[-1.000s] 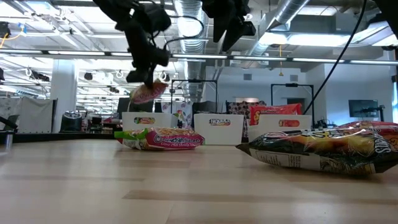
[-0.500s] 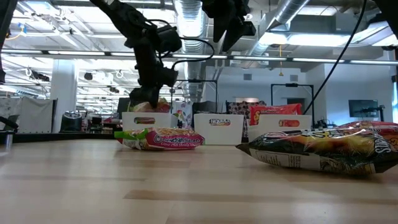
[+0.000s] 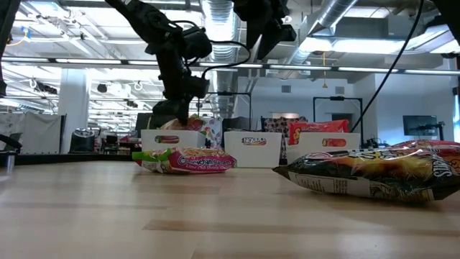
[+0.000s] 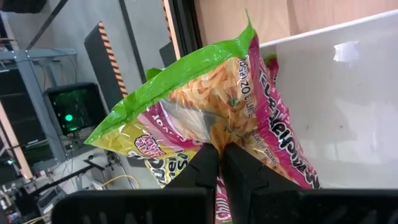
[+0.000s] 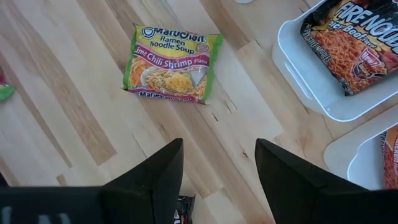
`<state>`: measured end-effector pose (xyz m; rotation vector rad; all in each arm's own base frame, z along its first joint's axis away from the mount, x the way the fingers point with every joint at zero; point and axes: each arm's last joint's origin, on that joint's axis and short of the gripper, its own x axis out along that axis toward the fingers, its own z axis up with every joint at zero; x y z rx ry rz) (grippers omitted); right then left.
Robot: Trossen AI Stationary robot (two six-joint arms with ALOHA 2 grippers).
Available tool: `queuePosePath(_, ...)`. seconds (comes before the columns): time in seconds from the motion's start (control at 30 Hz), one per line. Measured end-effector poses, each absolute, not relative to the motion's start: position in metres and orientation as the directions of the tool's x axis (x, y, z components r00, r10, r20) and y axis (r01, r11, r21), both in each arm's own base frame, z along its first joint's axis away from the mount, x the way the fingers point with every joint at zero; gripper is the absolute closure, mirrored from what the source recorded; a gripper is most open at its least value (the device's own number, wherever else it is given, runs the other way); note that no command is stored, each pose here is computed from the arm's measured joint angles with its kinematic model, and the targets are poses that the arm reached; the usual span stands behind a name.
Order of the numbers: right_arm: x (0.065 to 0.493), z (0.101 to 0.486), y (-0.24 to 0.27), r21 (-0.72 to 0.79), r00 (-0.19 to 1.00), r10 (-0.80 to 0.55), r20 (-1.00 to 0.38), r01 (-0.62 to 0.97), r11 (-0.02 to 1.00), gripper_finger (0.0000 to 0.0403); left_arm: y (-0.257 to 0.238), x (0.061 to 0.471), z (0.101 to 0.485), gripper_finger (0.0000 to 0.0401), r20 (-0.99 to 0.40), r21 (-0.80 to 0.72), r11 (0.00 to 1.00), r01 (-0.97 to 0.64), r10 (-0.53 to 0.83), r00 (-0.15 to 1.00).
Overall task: Sort Maruchan noodles
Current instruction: Put the green noodle pack into the left white bin
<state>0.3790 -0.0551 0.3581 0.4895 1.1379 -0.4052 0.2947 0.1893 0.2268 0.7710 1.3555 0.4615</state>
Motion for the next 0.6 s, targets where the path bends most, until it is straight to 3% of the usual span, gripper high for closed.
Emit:
queuePosePath(0.17, 0.3791, 0.3582, -0.0550, 0.163, 0.368, -0.058, -0.928, 0.542, 0.825, 0.0180, 0.1888, 0.2942, 0.2260, 0.0390, -0.705, 0.709, 0.691, 0.142, 0.684, 0.188)
queuePosePath(0.6, 0.3791, 0.3582, -0.0550, 0.164, 0.369, -0.058, -0.928, 0.542, 0.824, 0.0180, 0.1865, 0.2910, 0.2239, 0.0307, -0.722, 0.687, 0.726, 0.033, 0.676, 0.150)
